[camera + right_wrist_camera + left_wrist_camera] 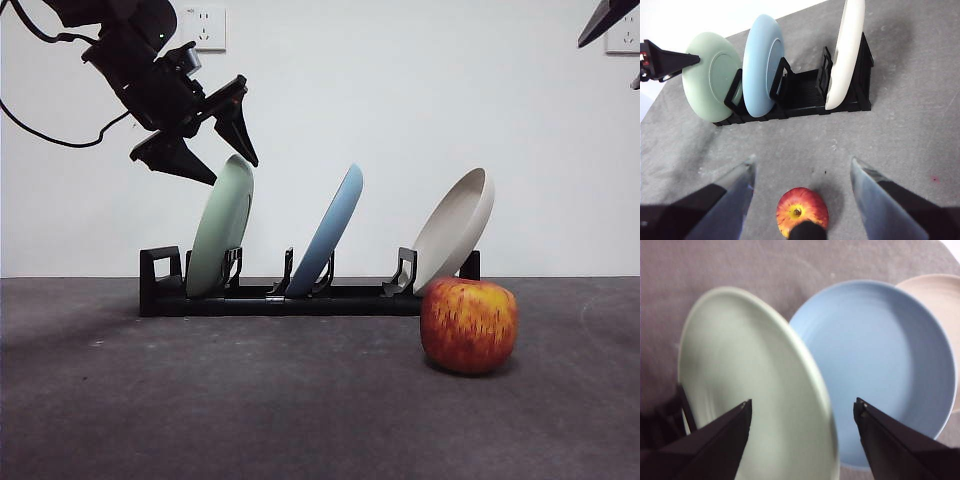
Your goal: Take the green plate from the plate rack,put the plate on the table,take the apple from the table,put the apple in the plate
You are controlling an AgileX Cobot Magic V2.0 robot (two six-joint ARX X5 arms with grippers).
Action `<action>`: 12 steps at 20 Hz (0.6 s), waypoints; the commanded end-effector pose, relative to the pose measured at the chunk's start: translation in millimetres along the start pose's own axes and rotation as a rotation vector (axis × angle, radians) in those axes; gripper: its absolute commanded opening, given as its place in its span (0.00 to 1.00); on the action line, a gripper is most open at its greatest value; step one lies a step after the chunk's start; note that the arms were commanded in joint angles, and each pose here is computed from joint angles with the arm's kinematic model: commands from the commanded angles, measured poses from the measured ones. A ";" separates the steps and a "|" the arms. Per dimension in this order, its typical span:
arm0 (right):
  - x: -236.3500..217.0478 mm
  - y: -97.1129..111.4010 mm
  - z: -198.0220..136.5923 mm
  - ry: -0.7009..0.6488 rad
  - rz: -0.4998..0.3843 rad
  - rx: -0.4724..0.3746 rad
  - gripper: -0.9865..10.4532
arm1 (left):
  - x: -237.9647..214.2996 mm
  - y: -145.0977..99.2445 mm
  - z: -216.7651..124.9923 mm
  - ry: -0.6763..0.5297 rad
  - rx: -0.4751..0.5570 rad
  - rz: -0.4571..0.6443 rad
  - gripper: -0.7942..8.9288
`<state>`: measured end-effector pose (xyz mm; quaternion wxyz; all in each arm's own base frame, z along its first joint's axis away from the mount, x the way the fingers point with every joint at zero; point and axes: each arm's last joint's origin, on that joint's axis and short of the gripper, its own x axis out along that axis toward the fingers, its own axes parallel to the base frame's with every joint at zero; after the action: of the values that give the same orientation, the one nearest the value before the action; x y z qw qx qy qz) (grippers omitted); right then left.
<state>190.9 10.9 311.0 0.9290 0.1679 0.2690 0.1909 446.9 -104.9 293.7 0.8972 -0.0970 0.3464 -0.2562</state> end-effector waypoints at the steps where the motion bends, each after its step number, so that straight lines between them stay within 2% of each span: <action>1: -0.4 0.6 1.3 -0.007 0.000 0.005 0.36 | 3.2 -0.9 0.8 -0.020 0.031 -0.013 0.38; 3: -0.4 0.6 1.3 -0.008 0.000 0.004 0.36 | 3.2 -0.9 0.6 -0.017 0.030 -0.015 0.10; 9: -0.4 0.5 1.3 -0.008 -0.003 0.004 0.36 | 1.4 -2.6 1.4 -0.017 0.032 -0.048 0.07; 12: -0.4 0.5 1.3 -0.008 -0.003 0.004 0.36 | -11.7 -12.1 8.7 -0.045 0.056 -0.158 0.07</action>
<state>191.0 10.9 311.0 0.9292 0.1686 0.2690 0.1893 443.5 -111.8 301.5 0.8786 -0.1154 0.3308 -0.3247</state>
